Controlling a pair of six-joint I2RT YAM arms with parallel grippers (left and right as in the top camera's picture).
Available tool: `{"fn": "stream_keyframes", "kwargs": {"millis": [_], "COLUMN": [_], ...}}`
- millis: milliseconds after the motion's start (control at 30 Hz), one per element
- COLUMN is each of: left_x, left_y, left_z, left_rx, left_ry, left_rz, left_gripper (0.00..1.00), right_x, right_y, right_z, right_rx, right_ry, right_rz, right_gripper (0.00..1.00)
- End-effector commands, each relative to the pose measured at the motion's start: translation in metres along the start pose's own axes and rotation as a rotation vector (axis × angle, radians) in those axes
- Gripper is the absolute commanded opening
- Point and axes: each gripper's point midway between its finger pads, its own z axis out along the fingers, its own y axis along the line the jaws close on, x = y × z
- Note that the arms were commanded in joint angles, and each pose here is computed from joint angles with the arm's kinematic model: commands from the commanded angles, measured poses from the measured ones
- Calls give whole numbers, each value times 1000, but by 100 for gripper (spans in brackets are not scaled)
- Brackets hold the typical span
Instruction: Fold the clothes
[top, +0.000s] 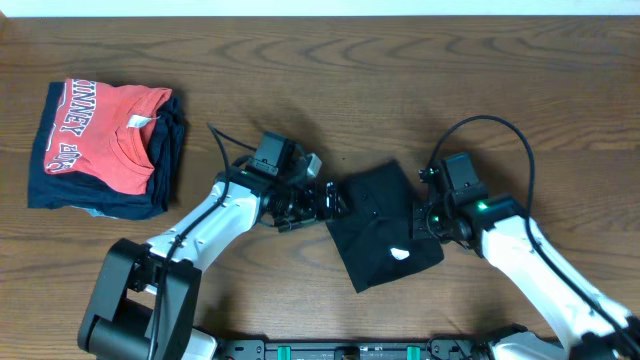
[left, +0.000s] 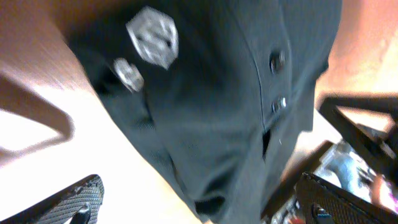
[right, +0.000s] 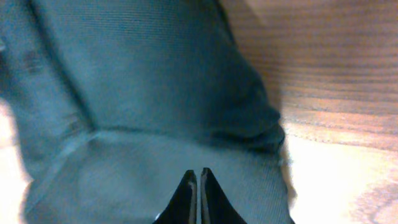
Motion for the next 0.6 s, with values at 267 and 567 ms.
{"fn": "stream_keyframes", "kwargs": {"millis": [267,567], "left_x": [42,33], "left_y": [26,20], "left_z": [29,59], "left_rx": [-80,-51], "left_ry": [43,-50], "left_rz": [-215,-308], "left_gripper": [98,98], "right_x": [24,23], "right_y": [-17,-15], "right_z": [45,44], "right_rx": [70,63], "right_ry": [150,147], "right_rz": [102,101], "right_gripper": [1,1]}}
